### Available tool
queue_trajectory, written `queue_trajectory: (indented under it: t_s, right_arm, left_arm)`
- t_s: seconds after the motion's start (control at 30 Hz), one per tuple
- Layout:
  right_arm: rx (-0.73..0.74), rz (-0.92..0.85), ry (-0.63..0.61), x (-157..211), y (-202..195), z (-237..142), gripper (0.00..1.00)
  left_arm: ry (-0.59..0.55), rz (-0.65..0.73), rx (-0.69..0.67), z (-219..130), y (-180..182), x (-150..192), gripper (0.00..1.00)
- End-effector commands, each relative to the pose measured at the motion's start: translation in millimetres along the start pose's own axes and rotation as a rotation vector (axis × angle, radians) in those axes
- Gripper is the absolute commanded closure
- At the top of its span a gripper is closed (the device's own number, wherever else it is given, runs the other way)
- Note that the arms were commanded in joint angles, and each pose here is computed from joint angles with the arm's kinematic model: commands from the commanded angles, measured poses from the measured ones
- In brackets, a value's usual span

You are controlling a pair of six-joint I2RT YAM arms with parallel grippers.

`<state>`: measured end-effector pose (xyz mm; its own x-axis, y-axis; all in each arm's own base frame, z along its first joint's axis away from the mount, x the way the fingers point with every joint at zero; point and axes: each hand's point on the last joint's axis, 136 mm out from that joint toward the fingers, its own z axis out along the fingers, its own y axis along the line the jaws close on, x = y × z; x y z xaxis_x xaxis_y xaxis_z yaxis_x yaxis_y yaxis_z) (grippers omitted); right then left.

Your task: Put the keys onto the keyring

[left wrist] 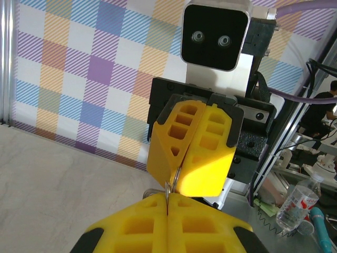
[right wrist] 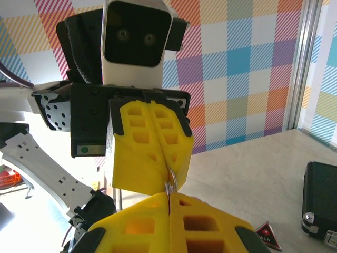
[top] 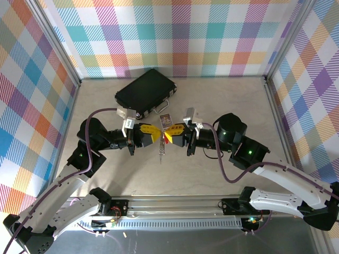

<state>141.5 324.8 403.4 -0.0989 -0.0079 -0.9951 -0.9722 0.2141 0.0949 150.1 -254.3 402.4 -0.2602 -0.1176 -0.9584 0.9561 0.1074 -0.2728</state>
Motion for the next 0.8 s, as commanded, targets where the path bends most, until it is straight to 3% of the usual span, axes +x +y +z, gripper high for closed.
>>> queue_trajectory:
  t_s: [0.0, 0.17, 0.5, 0.63, 0.77]
  right_arm:
    - [-0.012, -0.029, -0.027, -3.9, 1.6, -0.4, 1.0]
    - [0.052, 0.018, 0.024, 16.9, -8.3, -6.1, 1.0]
    - [0.292, 0.353, 0.268, 171.4, -60.2, -13.6, 1.0]
    - [0.367, 0.403, 0.341, 209.3, -72.3, -15.4, 1.0]
    - [0.411, 0.467, 0.384, 244.7, -81.1, -14.4, 1.0]
  left_arm:
    - [-0.041, 0.066, 0.007, -3.9, -12.6, -18.7, 1.0]
    - [0.01, 0.06, -0.202, -9.0, 23.7, -4.9, 1.0]
    - [0.058, 0.049, -0.443, -23.7, 75.0, 36.0, 1.0]
    - [0.104, 0.069, -0.577, -34.5, 102.0, 52.4, 1.0]
    - [0.101, 0.065, -0.6, -35.8, 109.1, 51.4, 1.0]
